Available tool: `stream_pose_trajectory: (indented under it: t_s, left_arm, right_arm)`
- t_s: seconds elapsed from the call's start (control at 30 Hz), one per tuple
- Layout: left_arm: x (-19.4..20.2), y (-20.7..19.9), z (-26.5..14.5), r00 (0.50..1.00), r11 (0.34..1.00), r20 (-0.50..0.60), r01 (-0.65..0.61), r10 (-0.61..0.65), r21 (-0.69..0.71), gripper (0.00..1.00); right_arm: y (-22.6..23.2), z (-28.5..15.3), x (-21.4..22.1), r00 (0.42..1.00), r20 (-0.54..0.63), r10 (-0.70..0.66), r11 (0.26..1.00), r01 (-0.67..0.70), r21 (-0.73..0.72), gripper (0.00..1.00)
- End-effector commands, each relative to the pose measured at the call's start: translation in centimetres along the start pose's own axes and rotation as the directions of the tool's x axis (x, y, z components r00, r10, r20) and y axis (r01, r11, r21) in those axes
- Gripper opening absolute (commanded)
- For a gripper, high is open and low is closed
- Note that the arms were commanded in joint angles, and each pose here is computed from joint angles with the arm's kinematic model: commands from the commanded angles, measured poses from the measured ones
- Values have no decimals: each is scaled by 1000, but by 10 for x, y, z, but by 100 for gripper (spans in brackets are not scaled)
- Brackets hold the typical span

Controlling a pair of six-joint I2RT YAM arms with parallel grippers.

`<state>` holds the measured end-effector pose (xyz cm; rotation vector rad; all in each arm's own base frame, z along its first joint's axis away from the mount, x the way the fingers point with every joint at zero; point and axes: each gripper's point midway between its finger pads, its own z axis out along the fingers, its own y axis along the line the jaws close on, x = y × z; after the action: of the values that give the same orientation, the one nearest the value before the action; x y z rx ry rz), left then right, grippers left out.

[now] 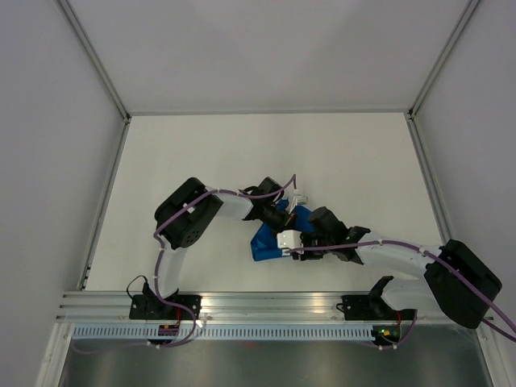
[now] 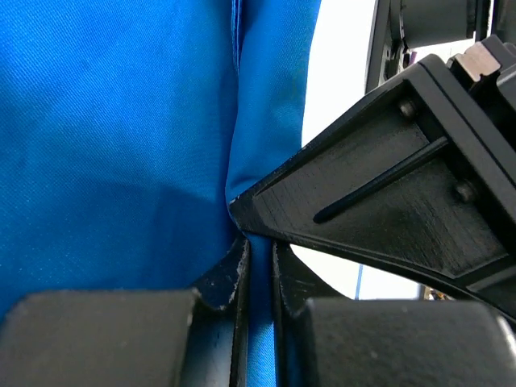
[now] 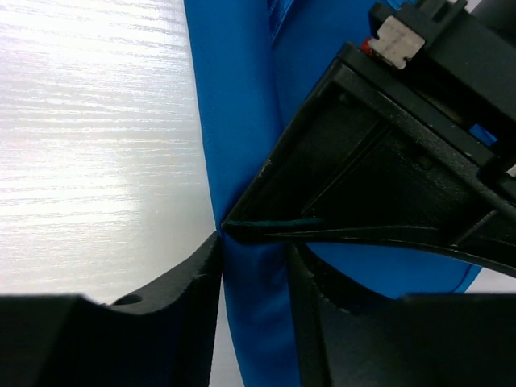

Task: Fold the napkin, place the utensils inside, and roll it up
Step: Roll the napkin with the utensil

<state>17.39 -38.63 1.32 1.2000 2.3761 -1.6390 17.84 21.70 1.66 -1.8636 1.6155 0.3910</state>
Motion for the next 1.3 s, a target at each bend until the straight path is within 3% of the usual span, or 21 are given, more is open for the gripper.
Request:
stream_pose_trajectory:
  t_s: [0.0,0.1,0.17,0.47,0.77,0.83,0.93,0.97,1.03,1.07,1.13,1.2,1.23,1.27]
  left_arm:
    - [50,43,5,982,973,-91,149,-167,-177,9]
    - [40,39,1,987,975,-67,134,-147,-177,26]
    - [28,32,-4,992,979,-37,115,-123,-171,31]
    - [-20,6,-34,992,986,120,66,-48,-154,40]
    - [-65,-6,-101,929,966,367,48,51,-255,40]
    - [-85,-21,-128,873,949,469,26,131,-313,40]
    - [-74,-14,-156,806,913,574,112,148,-392,39]
    - [-86,-36,-174,743,906,626,66,236,-419,40]
    - [-77,-38,-187,690,887,674,103,263,-451,41]
    - [-83,-55,-200,631,882,708,76,318,-464,41]
    - [-71,-55,-206,587,868,733,98,344,-487,41]
    - [-72,-71,-222,496,829,749,97,439,-551,42]
    - [-60,-71,-214,498,819,737,87,457,-568,42]
    - [-58,-77,-218,469,808,740,88,482,-582,43]
  right_arm:
    - [6,5,13,998,-56,15,1000,-16,-15,39]
    - [7,5,18,997,-78,19,1000,-20,-20,26]
    - [10,4,21,995,-95,22,999,-26,-32,21]
    - [30,1,22,991,-116,59,988,-75,-137,9]
    - [42,-1,22,987,-135,84,969,-113,-221,6]
    - [42,0,22,986,-136,93,963,-124,-240,6]
    - [40,1,23,982,-141,122,947,-157,-280,6]
    - [42,0,25,979,-152,135,938,-176,-299,6]
    - [41,-1,26,973,-159,167,914,-213,-345,6]
    - [40,-1,26,972,-160,174,907,-221,-360,6]
    - [35,-1,28,961,-179,211,879,-267,-395,6]
    - [35,1,31,953,-187,237,849,-297,-437,6]
    - [31,-1,27,950,-187,251,835,-311,-455,6]
    - [28,0,28,949,-186,254,829,-313,-464,6]
